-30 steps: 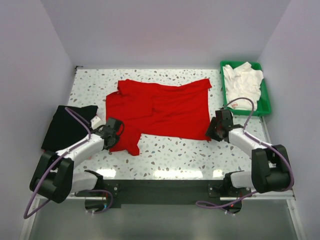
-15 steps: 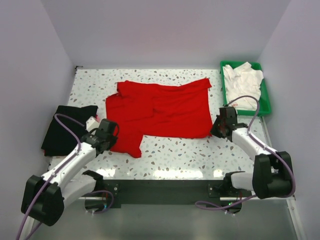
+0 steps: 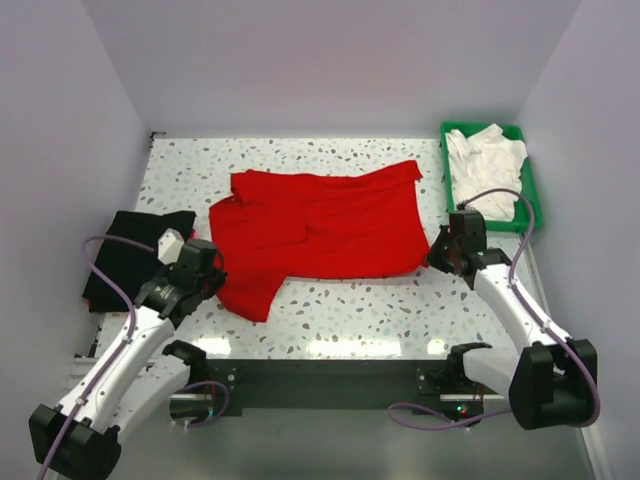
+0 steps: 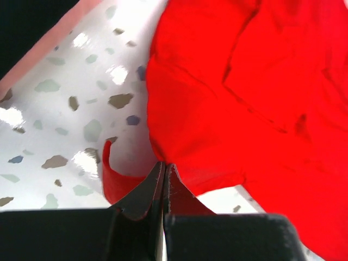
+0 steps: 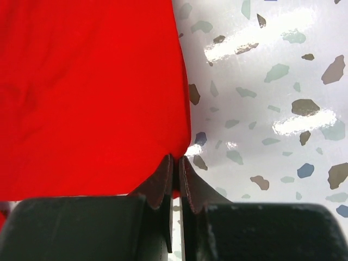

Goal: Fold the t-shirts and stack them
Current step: Flatten the tshirt out

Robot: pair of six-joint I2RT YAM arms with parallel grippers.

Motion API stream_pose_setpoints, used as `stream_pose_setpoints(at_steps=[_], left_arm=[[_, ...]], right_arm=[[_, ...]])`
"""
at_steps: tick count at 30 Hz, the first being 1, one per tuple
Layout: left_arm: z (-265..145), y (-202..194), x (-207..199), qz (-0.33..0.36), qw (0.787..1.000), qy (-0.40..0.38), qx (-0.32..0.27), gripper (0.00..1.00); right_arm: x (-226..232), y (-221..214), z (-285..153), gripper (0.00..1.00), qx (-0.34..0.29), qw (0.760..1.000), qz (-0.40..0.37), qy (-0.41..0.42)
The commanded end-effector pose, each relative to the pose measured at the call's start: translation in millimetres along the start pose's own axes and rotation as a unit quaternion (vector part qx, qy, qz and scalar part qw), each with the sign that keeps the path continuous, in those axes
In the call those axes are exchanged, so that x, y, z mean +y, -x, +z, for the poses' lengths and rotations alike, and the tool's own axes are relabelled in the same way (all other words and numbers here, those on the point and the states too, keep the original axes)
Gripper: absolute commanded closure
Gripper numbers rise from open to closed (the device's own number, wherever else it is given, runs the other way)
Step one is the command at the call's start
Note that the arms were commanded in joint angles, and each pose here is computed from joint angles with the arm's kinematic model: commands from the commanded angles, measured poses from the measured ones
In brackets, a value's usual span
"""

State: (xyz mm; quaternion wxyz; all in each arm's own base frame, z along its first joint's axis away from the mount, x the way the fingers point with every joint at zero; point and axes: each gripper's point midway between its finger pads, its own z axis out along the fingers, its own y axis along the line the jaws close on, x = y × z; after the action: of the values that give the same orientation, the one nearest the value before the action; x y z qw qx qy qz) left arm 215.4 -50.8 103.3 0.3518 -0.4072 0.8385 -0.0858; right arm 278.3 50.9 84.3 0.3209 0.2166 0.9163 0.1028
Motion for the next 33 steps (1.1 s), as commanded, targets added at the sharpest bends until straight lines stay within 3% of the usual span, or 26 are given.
stream_pose_setpoints(at_steps=[1, 8, 11, 15, 21, 24, 27, 33], left_arm=[[-29.6, 35.1, -31.8, 0.013, 0.998, -0.052, -0.04, 1.0], [-140.4, 139.5, -121.9, 0.018, 0.969, -0.188, -0.16, 1.0], [-206.2, 182.2, -154.6, 0.012, 0.942, -0.261, -0.21, 1.0], [-300.3, 228.6, -176.4, -0.013, 0.891, -0.361, -0.276, 1.0], [-383.2, 262.0, -179.7, -0.035, 0.835, -0.437, -0.332, 1.0], [-395.7, 270.9, -182.0, -0.041, 0.824, -0.445, -0.348, 1.0], [-385.7, 275.8, -192.8, -0.04, 0.827, -0.435, -0.354, 1.0], [-338.9, 285.7, -240.0, -0.02, 0.834, -0.408, -0.369, 1.0]], right_arm=[[18.7, 26.5, -24.3, 1.0, -0.029, 0.999, -0.009, 0.03], [71.8, 118.4, -110.5, 1.0, -0.137, 0.986, -0.024, 0.09], [93.9, 156.7, -164.5, 1.0, -0.196, 0.972, -0.033, 0.121], [109.2, 191.3, -239.1, 1.0, -0.273, 0.949, -0.048, 0.15], [118.9, 215.7, -334.4, 1.0, -0.368, 0.908, -0.051, 0.193], [121.5, 220.8, -360.9, 1.0, -0.397, 0.893, -0.051, 0.208], [124.8, 225.8, -361.3, 1.0, -0.404, 0.889, -0.052, 0.212], [149.3, 257.1, -320.8, 1.0, -0.405, 0.885, -0.052, 0.222]])
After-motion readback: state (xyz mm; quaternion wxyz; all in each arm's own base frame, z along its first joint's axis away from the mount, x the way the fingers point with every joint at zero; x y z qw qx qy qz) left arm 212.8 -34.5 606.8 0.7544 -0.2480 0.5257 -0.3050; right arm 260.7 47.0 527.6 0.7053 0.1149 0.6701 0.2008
